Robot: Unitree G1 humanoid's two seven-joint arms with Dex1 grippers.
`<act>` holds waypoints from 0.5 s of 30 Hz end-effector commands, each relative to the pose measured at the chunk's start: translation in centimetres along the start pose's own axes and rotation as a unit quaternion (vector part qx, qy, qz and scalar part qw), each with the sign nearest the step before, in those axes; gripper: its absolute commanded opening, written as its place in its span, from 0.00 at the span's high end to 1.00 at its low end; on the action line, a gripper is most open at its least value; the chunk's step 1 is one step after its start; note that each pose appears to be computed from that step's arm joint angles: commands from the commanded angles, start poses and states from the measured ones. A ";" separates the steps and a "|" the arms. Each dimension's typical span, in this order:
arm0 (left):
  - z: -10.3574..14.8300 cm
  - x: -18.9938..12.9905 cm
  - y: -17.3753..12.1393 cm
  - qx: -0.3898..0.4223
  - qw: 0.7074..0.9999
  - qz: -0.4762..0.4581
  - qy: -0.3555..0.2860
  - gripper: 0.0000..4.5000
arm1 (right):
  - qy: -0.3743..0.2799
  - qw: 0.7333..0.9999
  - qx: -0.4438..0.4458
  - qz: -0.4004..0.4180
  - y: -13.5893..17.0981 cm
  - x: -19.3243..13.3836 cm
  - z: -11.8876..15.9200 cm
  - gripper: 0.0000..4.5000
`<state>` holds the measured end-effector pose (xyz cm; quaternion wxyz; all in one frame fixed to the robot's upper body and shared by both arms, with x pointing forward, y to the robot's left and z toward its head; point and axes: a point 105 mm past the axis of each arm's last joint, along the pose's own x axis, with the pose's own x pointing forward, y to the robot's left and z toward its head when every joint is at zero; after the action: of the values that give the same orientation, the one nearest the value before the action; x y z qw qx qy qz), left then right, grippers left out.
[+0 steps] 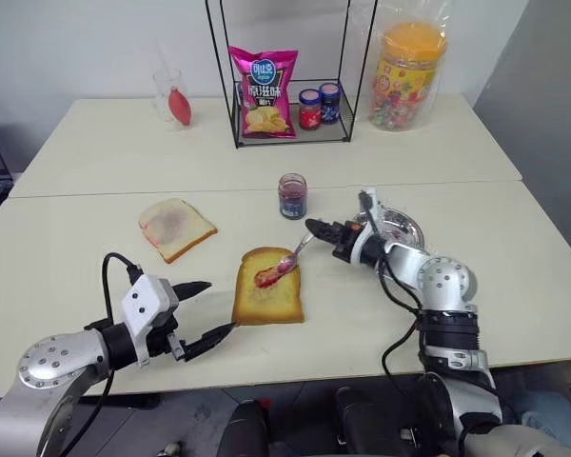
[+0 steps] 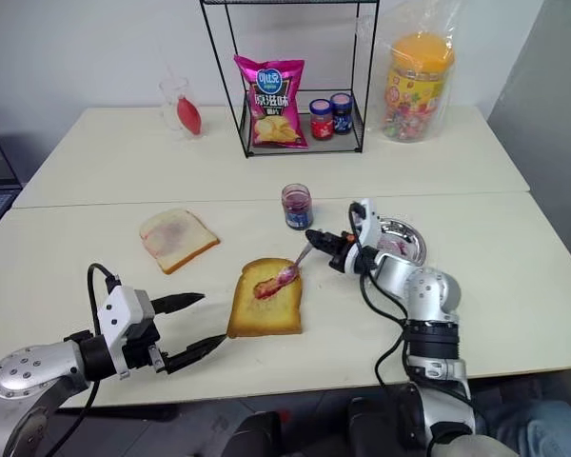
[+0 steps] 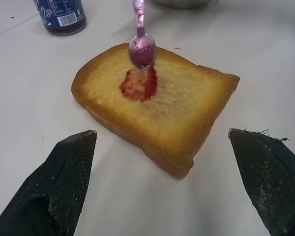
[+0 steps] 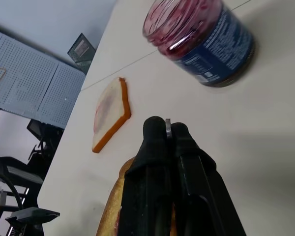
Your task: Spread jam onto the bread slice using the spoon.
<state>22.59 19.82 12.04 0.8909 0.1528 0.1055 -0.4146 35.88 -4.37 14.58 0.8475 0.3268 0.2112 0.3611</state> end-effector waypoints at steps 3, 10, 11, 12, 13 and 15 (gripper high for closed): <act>0.9 -0.1 -0.1 0.020 1.000 0.003 -0.009 0.00 | -0.018 0.997 0.005 0.075 4.6 0.0 1.4 0.99; 0.9 -0.2 -0.3 0.018 1.000 0.001 -0.011 0.00 | 0.019 0.996 0.059 0.063 4.0 2.8 -2.3 0.99; 0.9 -0.2 -0.3 0.018 1.000 0.000 -0.011 0.00 | 0.024 0.996 0.063 0.055 3.5 2.8 -2.7 0.99; 0.9 -0.2 -0.3 0.018 1.000 0.000 -0.011 0.00 | 0.029 0.996 0.065 0.049 3.0 2.8 -3.1 0.99; 0.8 -0.2 -0.4 0.017 1.000 0.000 -0.011 0.00 | 0.035 0.996 0.068 0.040 2.2 2.5 -3.6 0.99; 0.7 -0.2 -0.4 0.016 1.000 -0.001 -0.010 0.00 | 0.042 0.996 0.072 0.032 1.5 2.0 -4.1 0.99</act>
<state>22.37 19.86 11.81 0.8922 0.1501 0.1093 -0.4118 34.16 -0.15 12.11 0.8001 0.3779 0.2736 0.3771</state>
